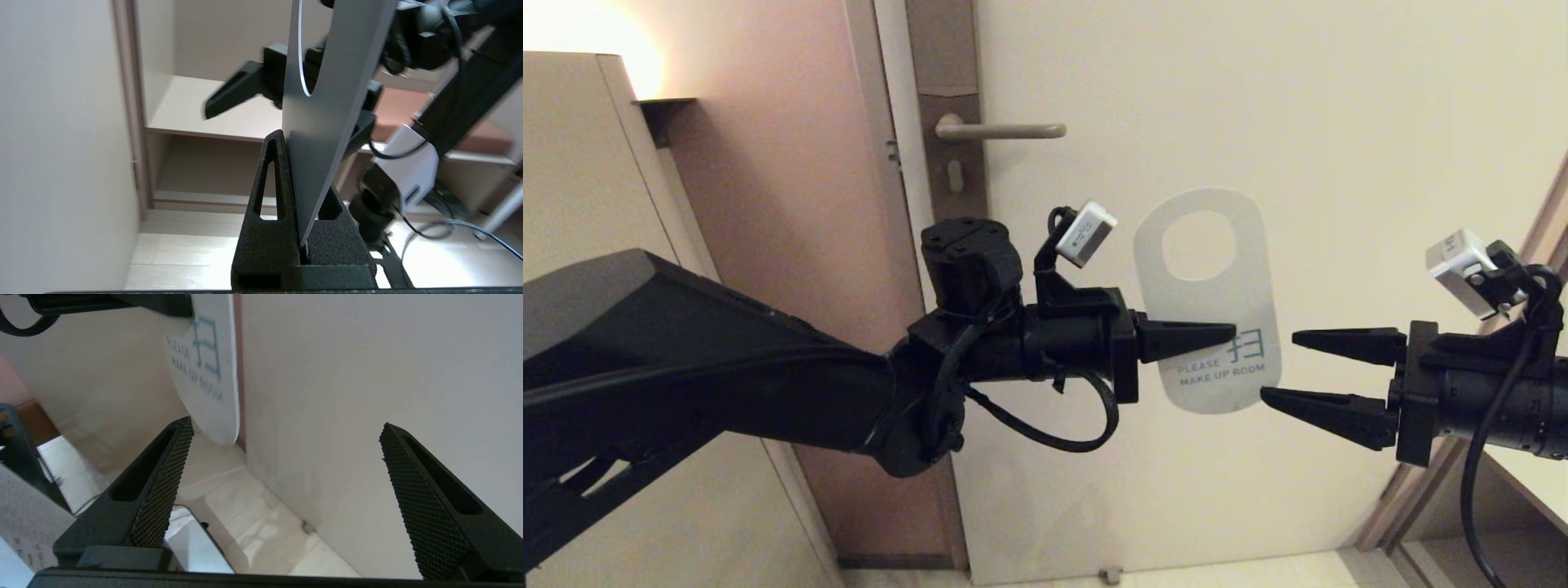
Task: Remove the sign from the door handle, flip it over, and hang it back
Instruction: Hand it to the other hand
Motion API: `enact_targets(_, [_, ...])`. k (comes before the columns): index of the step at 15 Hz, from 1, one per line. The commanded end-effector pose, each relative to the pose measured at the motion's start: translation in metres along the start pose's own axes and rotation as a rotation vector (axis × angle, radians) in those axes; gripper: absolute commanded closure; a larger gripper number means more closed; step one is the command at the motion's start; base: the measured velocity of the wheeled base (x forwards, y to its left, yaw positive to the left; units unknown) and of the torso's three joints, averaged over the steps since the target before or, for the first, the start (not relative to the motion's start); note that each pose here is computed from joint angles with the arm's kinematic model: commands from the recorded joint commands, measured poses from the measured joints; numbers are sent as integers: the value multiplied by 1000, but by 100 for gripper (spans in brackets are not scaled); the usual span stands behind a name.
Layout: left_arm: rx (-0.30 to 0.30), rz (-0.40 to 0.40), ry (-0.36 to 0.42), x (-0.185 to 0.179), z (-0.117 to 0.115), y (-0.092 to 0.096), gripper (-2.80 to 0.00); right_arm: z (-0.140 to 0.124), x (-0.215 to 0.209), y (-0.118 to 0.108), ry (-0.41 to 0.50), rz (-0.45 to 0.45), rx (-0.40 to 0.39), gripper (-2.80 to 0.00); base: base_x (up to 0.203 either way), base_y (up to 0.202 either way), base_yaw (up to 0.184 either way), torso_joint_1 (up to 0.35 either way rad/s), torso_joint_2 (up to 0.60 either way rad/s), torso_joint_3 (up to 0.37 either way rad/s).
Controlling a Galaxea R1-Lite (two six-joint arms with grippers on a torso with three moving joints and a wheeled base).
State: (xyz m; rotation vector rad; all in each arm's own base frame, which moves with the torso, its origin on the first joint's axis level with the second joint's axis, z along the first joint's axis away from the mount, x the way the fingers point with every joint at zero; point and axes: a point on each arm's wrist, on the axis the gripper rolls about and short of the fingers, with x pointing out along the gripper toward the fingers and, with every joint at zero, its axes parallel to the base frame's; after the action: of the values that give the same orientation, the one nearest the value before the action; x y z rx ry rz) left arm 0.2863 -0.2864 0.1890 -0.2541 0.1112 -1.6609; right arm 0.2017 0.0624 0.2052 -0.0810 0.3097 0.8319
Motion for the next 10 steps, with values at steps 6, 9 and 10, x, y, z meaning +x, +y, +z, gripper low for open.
enact_targets(6, [-24, -56, 1, 7, -2, -4, 0, 3, 9, 16, -8, 120, -31, -280, 0, 0, 0, 0, 0, 0])
enact_targets(9, [-33, -86, -40, 11, -3, -5, 0, 4, 10, 19, -18, 138, -40, -280, 0, 0, 0, 0, 0, 0])
enact_targets(10, [-35, -96, -54, 12, -3, -5, 0, 5, 10, 21, -24, 159, -44, -280, 0, 0, 0, 0, 0, 0])
